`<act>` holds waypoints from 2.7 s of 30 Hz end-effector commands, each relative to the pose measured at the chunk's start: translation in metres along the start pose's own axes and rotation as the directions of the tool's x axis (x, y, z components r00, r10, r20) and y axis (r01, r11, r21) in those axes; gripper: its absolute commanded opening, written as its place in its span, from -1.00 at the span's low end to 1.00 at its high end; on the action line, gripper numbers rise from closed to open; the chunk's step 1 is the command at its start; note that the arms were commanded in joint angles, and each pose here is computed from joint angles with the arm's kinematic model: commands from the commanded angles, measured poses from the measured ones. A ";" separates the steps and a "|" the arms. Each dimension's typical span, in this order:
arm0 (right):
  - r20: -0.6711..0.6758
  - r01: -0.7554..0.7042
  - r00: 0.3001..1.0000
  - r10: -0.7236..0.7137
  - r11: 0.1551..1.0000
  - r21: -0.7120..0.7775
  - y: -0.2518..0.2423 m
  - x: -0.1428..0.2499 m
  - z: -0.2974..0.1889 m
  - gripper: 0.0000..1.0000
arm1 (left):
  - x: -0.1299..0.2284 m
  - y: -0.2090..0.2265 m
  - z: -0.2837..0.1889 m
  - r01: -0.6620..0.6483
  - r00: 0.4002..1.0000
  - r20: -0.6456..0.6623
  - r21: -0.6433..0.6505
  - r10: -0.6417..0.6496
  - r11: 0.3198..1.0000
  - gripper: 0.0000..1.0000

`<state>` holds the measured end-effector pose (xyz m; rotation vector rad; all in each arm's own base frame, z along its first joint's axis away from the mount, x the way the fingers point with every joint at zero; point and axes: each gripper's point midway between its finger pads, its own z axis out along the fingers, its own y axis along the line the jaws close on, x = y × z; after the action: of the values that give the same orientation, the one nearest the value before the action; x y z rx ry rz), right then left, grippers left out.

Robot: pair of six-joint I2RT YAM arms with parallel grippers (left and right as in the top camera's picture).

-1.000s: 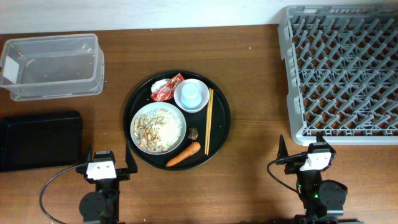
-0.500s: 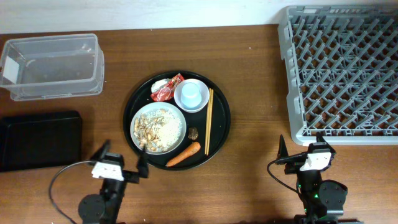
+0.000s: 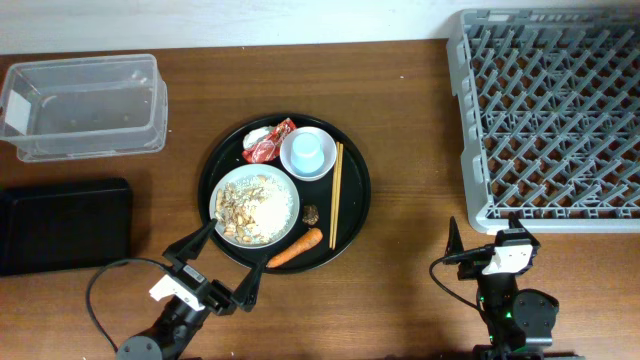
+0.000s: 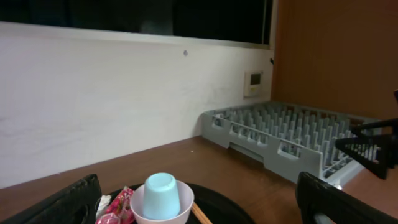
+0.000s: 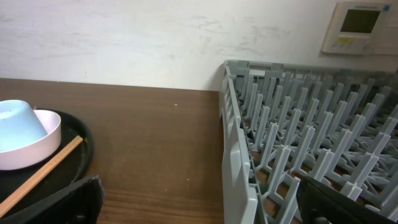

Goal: Sort waste into correct bins and load items into the dishwasher rack
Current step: 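Move the left gripper over the white plate of rice, then grasp the white plate's rim with the left gripper and lift it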

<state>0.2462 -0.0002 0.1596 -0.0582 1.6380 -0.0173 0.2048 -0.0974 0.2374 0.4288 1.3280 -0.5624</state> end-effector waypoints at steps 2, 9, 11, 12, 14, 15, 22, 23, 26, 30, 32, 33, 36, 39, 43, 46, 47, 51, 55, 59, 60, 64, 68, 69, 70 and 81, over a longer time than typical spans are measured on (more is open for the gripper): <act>-0.002 -0.005 1.000 0.005 1.000 0.002 0.000 0.002 0.000 0.96 | -0.010 -0.007 -0.001 0.038 0.999 -0.020 0.018 -0.037 0.999 0.98; -0.002 -0.005 1.000 0.005 1.000 0.002 0.000 0.002 0.000 0.97 | -0.014 -0.002 0.005 0.103 0.990 -0.096 -0.003 -0.103 0.995 0.98; -0.002 -0.005 1.000 0.005 1.000 0.002 0.000 0.002 0.000 0.96 | -0.018 0.001 0.010 0.127 0.984 -0.123 -0.011 -0.128 0.992 0.98; -0.002 -0.005 1.000 0.005 1.000 0.002 0.000 0.002 0.000 0.97 | -0.019 0.004 0.013 0.148 0.978 -0.148 -0.020 -0.150 0.989 0.98; -0.002 -0.005 1.000 0.005 1.000 0.002 0.000 0.002 0.000 0.97 | -0.019 0.012 0.023 0.196 0.955 -0.218 -0.044 -0.201 0.980 0.99; -0.002 -0.005 1.000 0.005 1.000 0.002 0.000 0.002 0.000 0.97 | -0.017 0.016 0.028 0.211 0.941 -0.259 -0.055 -0.218 0.976 0.98; -0.002 -0.005 1.000 0.005 1.000 0.002 0.000 0.002 0.000 0.97 | -0.010 0.035 0.057 0.310 0.831 -0.462 -0.075 -0.309 0.948 0.98; -0.002 -0.005 1.000 0.005 1.000 0.002 0.000 0.002 0.000 0.97 | -0.008 0.032 0.059 0.329 0.824 -0.470 -0.056 -0.315 0.943 0.98; -0.002 -0.005 1.000 0.005 1.000 0.002 0.000 0.002 0.000 0.97 | -0.010 0.022 0.066 0.377 0.820 -0.479 0.040 -0.314 0.925 0.98; -0.002 -0.005 1.000 0.005 1.000 0.002 0.000 0.002 0.000 0.97 | -0.007 0.026 0.068 0.384 0.811 -0.484 0.018 -0.328 0.923 0.98; -0.002 -0.005 1.000 0.005 1.000 0.002 0.000 0.002 0.000 0.97 | -0.009 0.034 0.068 0.407 0.784 -0.486 -0.068 -0.387 0.911 0.99; -0.002 -0.005 1.000 0.005 1.000 0.002 0.000 0.002 0.000 0.97 | -0.010 0.037 0.068 0.405 0.773 -0.494 -0.100 -0.398 0.909 0.98; -0.002 -0.005 1.000 0.005 1.000 0.001 0.000 0.002 0.000 0.97 | -0.013 0.044 0.068 0.379 0.705 -0.564 -0.215 -0.431 0.900 0.98; -0.002 -0.005 1.000 0.005 1.000 0.001 0.000 0.002 0.000 0.97 | -0.013 0.042 0.070 0.304 0.637 -0.659 -0.261 -0.399 0.916 0.98; -0.002 -0.005 1.000 0.005 1.000 0.001 0.000 0.002 0.000 0.97 | -0.009 0.031 0.083 0.288 0.610 -0.705 -0.228 -0.362 0.930 0.98; -0.002 -0.005 1.000 0.005 1.000 0.001 0.000 0.002 0.000 0.96 | 0.001 0.026 0.084 0.302 0.580 -0.729 -0.220 -0.362 0.927 0.98; -0.002 -0.005 1.000 0.005 1.000 0.002 0.000 0.002 0.000 0.97 | 0.003 0.025 0.085 0.304 0.575 -0.734 -0.218 -0.361 0.927 0.99; -0.002 -0.005 1.000 0.005 1.000 0.002 0.000 0.002 0.000 0.97 | 0.020 0.017 0.087 0.320 0.521 -0.774 -0.214 -0.361 0.923 0.98; -0.002 -0.005 1.000 0.005 1.000 0.002 0.000 0.002 0.000 0.97 | 0.053 0.018 0.082 0.269 0.412 -0.834 -0.274 -0.368 0.923 0.98; -0.002 -0.005 1.000 0.005 1.000 0.002 0.000 0.002 0.000 0.97 | 0.085 0.026 0.071 0.181 0.304 -0.878 -0.328 -0.370 0.927 0.98; -0.002 -0.005 1.000 0.005 1.000 0.002 0.000 0.002 0.000 0.97 | 0.088 0.026 0.071 0.181 0.295 -0.880 -0.331 -0.372 0.926 0.98; -0.002 -0.005 1.000 0.005 1.000 0.001 0.000 0.002 0.000 0.97 | 0.095 0.028 0.072 0.178 0.279 -0.884 -0.336 -0.375 0.925 0.98; -0.002 -0.005 1.000 0.005 1.000 0.001 0.000 0.002 0.000 0.97 | 0.092 0.031 0.080 0.178 0.316 -0.875 -0.326 -0.368 0.928 0.98; -0.002 -0.005 1.000 0.005 1.000 0.002 0.000 0.002 0.000 0.97 | 0.091 0.031 0.083 0.177 0.326 -0.872 -0.323 -0.366 0.929 0.98; -0.002 -0.005 1.000 0.005 1.000 0.001 0.000 0.002 0.000 0.97 | 0.090 0.032 0.085 0.178 0.334 -0.869 -0.321 -0.364 0.930 0.98; -0.002 -0.005 1.000 0.005 1.000 0.002 0.000 0.002 0.000 0.97 | 0.121 0.023 0.090 0.187 0.259 -0.901 -0.306 -0.347 0.934 0.98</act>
<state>0.2462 -0.0002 0.1596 -0.0579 1.6380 -0.0170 0.3016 -0.1410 0.1414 0.3902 2.6713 -0.4833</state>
